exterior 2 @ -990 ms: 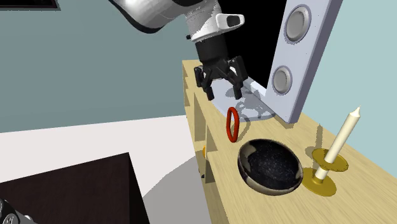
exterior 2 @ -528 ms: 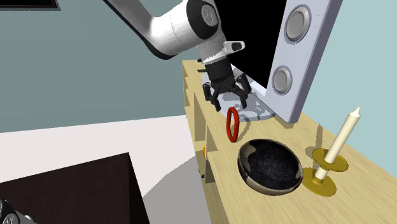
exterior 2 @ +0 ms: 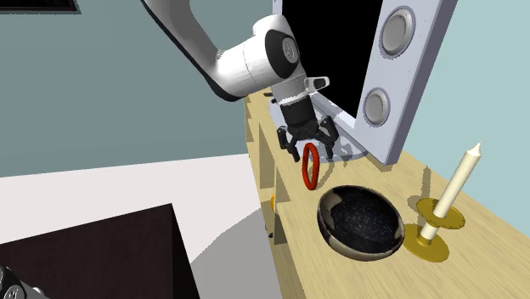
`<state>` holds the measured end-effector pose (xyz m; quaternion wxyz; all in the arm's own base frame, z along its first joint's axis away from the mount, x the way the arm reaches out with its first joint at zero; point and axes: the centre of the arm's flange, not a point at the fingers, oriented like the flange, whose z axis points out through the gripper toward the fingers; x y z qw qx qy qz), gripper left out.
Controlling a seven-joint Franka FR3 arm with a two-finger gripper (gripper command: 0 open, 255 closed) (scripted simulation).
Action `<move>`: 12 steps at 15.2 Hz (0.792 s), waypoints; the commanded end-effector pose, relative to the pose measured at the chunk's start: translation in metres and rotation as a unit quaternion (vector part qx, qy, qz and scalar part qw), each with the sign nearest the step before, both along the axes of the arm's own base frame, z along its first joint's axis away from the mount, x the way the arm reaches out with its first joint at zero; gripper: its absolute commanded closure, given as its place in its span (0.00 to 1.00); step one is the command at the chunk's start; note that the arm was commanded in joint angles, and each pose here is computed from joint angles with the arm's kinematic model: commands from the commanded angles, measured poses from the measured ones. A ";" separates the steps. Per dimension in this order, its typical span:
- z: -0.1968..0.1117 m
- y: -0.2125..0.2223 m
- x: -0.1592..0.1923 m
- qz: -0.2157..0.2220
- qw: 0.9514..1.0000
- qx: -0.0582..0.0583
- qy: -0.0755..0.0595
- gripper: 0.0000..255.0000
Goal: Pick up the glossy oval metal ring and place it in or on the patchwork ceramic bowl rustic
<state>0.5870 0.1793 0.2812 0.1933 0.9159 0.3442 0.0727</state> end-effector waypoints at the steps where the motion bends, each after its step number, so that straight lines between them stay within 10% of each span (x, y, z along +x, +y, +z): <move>1: -0.008 -0.003 0.003 0.000 1.000 0.000 0.000 0.00; 9: -0.008 -0.003 0.003 0.000 1.000 0.000 0.000 0.00; 10: -0.008 -0.003 0.003 0.000 1.000 0.000 0.000 1.00; 12: -0.008 -0.003 0.003 0.000 1.000 0.000 0.000 1.00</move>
